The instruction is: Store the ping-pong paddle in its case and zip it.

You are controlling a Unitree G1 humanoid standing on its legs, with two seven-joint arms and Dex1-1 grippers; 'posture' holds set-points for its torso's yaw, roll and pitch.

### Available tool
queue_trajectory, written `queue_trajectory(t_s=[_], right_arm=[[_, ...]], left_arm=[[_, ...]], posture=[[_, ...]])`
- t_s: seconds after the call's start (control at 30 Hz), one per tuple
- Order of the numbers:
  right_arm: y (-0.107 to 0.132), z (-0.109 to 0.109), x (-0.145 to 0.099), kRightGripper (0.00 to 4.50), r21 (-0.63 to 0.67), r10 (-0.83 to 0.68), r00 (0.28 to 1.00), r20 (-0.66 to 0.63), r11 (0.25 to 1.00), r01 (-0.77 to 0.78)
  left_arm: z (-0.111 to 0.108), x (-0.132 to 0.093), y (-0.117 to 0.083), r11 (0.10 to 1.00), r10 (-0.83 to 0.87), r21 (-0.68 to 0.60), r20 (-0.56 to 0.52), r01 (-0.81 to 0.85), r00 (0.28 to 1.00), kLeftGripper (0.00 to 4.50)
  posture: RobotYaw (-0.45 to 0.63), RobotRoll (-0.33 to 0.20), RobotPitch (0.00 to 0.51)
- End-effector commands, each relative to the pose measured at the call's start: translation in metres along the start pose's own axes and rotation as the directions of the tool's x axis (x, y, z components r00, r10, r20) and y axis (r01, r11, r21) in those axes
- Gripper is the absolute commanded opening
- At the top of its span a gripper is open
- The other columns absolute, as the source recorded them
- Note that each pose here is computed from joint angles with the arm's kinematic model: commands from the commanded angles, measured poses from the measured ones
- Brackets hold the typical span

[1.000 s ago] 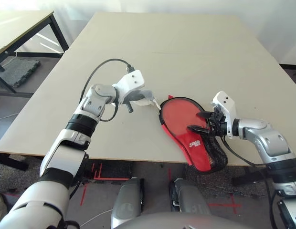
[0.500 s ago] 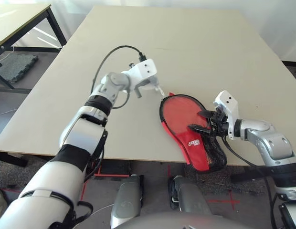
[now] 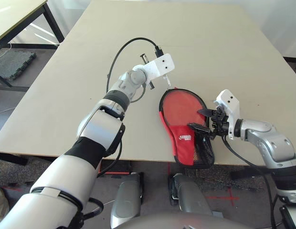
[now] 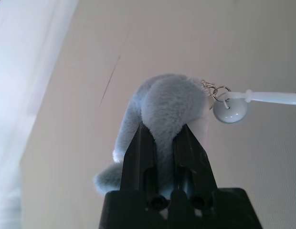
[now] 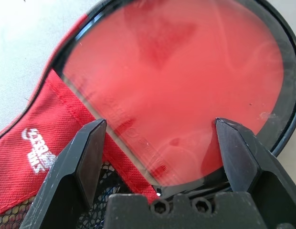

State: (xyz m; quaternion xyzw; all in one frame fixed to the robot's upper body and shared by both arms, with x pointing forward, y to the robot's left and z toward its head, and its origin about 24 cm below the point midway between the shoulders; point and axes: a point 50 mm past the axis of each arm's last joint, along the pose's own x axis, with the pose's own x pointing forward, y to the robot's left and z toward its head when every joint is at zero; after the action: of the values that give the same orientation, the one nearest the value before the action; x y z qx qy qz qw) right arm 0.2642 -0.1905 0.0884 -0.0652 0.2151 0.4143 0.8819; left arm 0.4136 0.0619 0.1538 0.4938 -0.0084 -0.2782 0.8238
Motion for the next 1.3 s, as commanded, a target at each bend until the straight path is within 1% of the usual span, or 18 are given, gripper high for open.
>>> queue_trajectory(t_s=[0.03,0.13,0.27,0.33,0.47,0.6,0.73,0.87,1.03,1.1,1.17,1.3], right_arm=[[0.008,-0.034,0.005,4.5,0.119,0.025,0.991,-0.132,0.993,-0.01],[0.008,-0.035,0.007,4.5,0.114,0.01,0.992,-0.128,0.993,0.005],[0.009,-0.039,0.01,4.5,0.068,-0.006,0.987,-0.16,0.998,0.017],[0.008,-0.04,0.011,4.5,0.045,-0.019,0.986,-0.167,0.999,0.027],[0.007,-0.044,0.014,4.5,-0.004,-0.042,0.98,-0.195,0.999,0.042],[0.01,-0.047,0.015,4.5,-0.006,-0.038,0.978,-0.207,0.999,0.037],[0.013,-0.052,0.014,4.5,0.002,-0.021,0.972,-0.232,1.0,0.022],[0.015,-0.055,0.013,4.5,0.006,-0.014,0.97,-0.242,1.0,0.016],[0.018,-0.055,0.014,4.5,0.013,-0.006,0.97,-0.242,1.0,0.009],[0.019,-0.055,0.014,4.5,0.016,-0.003,0.971,-0.24,1.0,0.008],[0.02,-0.055,0.014,4.5,0.018,-0.002,0.971,-0.24,1.0,0.006],[0.021,-0.056,0.013,4.5,0.022,-0.001,0.971,-0.237,1.0,0.007]], left_arm=[[0.001,0.001,-0.005,0.998,-0.045,0.055,-0.008,0.045,0.999,0.11],[-0.004,0.001,-0.015,0.995,-0.087,0.054,-0.016,0.088,0.996,0.11],[-0.006,0.001,-0.027,0.974,-0.177,0.136,-0.036,0.181,0.984,0.11],[-0.005,0.002,-0.033,0.966,-0.209,0.152,-0.033,0.212,0.977,0.11],[-0.001,0.003,-0.035,0.965,-0.214,0.153,-0.017,0.214,0.977,0.11],[0.006,0.004,-0.027,0.976,-0.176,0.132,0.005,0.174,0.984,0.11],[0.018,0.004,-0.007,0.991,-0.067,0.121,0.053,0.061,0.996,0.11],[0.038,0.003,0.015,0.988,0.091,0.108,0.141,-0.106,0.986,0.11],[0.063,0.004,0.022,0.972,0.178,0.108,0.244,-0.209,0.953,0.1],[0.07,0.005,0.019,0.97,0.18,0.11,0.272,-0.216,0.945,0.1],[0.074,0.006,0.01,0.977,0.14,0.113,0.29,-0.179,0.947,0.1],[0.083,0.009,-0.021,0.989,-0.025,0.143,0.353,-0.027,0.935,0.1]], posture=[[0.0,0.0,0.152],[0.0,0.0,0.154],[0.0,0.0,0.154],[0.0,0.0,0.155],[0.0,0.0,0.156],[0.0,0.0,0.158],[-0.01,0.0,0.159],[-0.01,0.0,0.161],[-0.02,0.0,0.164],[-0.03,0.0,0.166],[-0.03,0.0,0.167],[-0.03,0.0,0.167]])
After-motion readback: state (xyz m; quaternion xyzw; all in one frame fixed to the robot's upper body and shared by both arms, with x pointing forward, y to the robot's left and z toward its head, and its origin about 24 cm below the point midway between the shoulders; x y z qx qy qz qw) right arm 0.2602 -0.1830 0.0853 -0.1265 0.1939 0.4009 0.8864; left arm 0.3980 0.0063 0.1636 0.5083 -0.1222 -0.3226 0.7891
